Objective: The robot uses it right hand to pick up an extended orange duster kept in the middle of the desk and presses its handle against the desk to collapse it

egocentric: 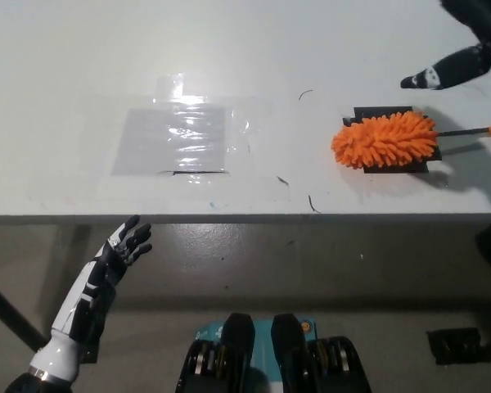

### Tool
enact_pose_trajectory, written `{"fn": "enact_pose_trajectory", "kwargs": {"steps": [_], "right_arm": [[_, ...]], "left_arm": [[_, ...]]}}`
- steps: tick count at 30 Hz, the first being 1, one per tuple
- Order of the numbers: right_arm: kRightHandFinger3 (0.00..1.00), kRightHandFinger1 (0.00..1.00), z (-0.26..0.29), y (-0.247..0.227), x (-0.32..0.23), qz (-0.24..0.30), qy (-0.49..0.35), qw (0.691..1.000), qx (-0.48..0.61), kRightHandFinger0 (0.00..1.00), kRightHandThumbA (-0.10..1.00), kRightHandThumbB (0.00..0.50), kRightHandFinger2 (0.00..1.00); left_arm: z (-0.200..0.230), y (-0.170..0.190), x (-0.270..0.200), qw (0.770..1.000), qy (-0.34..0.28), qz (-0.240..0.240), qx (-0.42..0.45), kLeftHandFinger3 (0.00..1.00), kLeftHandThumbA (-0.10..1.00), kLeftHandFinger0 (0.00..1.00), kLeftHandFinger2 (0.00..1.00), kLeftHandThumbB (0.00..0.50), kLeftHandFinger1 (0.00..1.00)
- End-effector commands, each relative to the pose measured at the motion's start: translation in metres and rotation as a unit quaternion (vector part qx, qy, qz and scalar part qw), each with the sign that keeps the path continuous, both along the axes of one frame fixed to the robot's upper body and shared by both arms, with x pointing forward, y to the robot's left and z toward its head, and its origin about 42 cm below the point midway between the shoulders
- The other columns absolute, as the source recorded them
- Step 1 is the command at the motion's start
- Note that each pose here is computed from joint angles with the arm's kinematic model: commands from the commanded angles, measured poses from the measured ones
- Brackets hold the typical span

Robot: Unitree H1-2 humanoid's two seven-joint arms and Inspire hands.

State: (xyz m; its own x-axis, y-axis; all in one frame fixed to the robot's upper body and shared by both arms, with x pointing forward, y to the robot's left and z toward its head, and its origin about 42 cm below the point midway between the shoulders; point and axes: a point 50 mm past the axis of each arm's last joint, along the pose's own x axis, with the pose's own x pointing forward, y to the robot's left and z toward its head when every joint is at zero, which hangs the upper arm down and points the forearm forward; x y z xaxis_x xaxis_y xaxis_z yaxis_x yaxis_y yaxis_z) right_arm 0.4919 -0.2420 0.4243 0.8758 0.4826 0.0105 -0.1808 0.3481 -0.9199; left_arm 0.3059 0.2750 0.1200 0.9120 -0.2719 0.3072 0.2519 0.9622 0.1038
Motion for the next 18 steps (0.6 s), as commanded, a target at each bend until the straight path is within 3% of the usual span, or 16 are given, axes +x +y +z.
{"fn": "enact_pose_trajectory", "kwargs": {"steps": [1, 5, 6, 12, 18], "right_arm": [[1.0, 1.0, 0.036, 0.008, 0.037, -0.026, 0.074, 0.993, -0.085, 1.0, 0.97, 0.418, 1.0], [1.0, 1.0, 0.036, 0.01, 0.046, -0.029, 0.094, 0.991, -0.092, 1.0, 0.96, 0.434, 1.0], [1.0, 1.0, 0.027, 0.018, 0.064, -0.047, 0.12, 0.984, -0.127, 1.0, 1.0, 0.468, 1.0], [1.0, 1.0, 0.01, 0.028, 0.086, -0.07, 0.16, 0.969, -0.177, 1.0, 1.0, 0.437, 1.0], [1.0, 1.0, -0.01, 0.037, 0.1, -0.089, 0.185, 0.956, -0.209, 1.0, 1.0, 0.455, 1.0]], "left_arm": [[0.011, 0.006, -0.001, 0.999, -0.036, -0.003, -0.001, 1.0, 1.0, 1.0, 1.0, 0.312, 1.0], [0.01, 0.006, -0.001, 0.999, -0.036, -0.002, 0.001, 1.0, 1.0, 1.0, 1.0, 0.307, 1.0], [0.008, 0.006, -0.003, 0.999, -0.033, 0.001, 0.0, 1.0, 1.0, 1.0, 1.0, 0.314, 1.0], [0.005, 0.006, -0.006, 1.0, -0.027, 0.006, 0.0, 1.0, 1.0, 1.0, 1.0, 0.32, 1.0], [0.003, 0.006, -0.009, 1.0, -0.021, 0.006, 0.005, 1.0, 1.0, 1.0, 1.0, 0.318, 1.0]]}}
